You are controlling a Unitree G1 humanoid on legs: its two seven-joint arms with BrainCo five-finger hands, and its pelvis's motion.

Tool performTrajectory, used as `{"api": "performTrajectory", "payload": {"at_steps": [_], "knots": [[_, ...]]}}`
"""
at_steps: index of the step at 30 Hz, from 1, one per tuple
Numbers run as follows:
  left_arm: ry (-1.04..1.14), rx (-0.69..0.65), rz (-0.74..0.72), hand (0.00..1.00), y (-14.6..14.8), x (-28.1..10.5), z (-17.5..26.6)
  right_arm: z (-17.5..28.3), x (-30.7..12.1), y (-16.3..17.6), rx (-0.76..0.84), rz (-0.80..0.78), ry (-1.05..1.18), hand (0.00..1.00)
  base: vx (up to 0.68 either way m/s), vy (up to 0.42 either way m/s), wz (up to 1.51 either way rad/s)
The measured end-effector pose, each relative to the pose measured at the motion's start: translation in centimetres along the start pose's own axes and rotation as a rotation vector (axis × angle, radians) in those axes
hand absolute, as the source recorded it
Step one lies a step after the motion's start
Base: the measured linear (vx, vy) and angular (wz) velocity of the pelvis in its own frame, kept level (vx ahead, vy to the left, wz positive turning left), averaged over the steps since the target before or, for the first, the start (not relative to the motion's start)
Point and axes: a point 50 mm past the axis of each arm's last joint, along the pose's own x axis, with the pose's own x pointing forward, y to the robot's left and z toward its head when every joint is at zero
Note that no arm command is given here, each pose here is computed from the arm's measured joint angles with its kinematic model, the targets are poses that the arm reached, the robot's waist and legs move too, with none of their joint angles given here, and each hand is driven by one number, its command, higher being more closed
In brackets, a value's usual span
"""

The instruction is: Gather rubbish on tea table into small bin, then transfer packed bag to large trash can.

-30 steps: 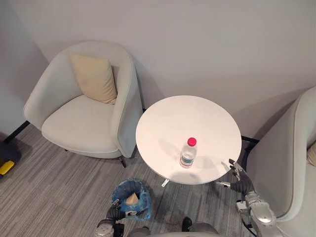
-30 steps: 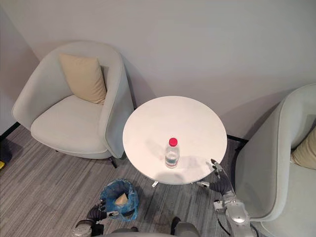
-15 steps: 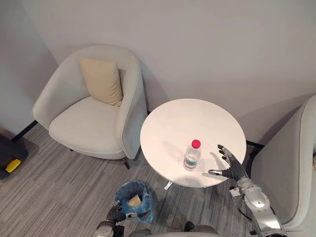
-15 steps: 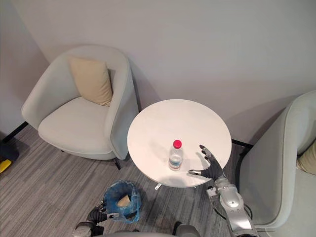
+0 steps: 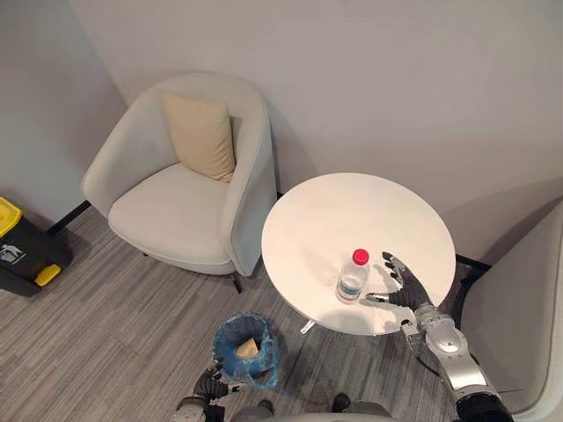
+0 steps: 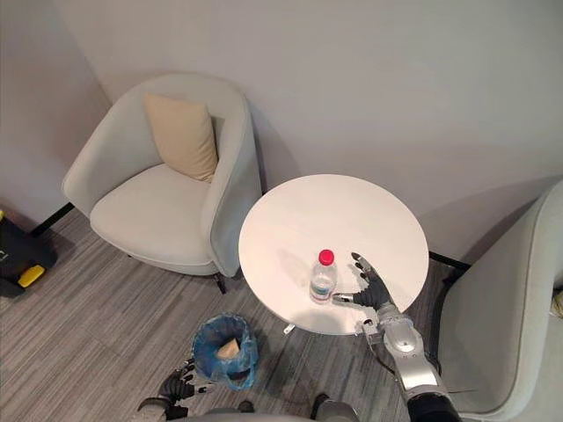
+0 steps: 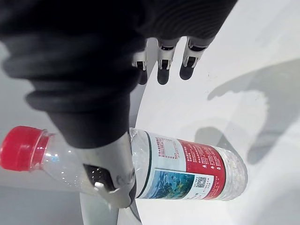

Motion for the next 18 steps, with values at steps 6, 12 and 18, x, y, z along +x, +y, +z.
{"api": "performTrajectory", "payload": {"at_steps": [6,12,18], "knots": [[0.0,0.019,-0.019,0.0,-0.4,0.0,0.0,0.2,1.1,0.6,0.021,0.003,0.01,0.0,-0.01,-0.01,0.03],[-0.005,0.029,-0.029,0.0,-0.7,0.1,0.1,0.9,2.6,1.0,0.029,0.015,0.004,0.0,-0.02,-0.019,0.09],[-0.014,0.03,-0.03,0.0,-0.7,0.1,0.4,2.2,4.0,2.1,0.045,0.04,-0.023,0.0,-0.01,-0.002,0.0]]}}
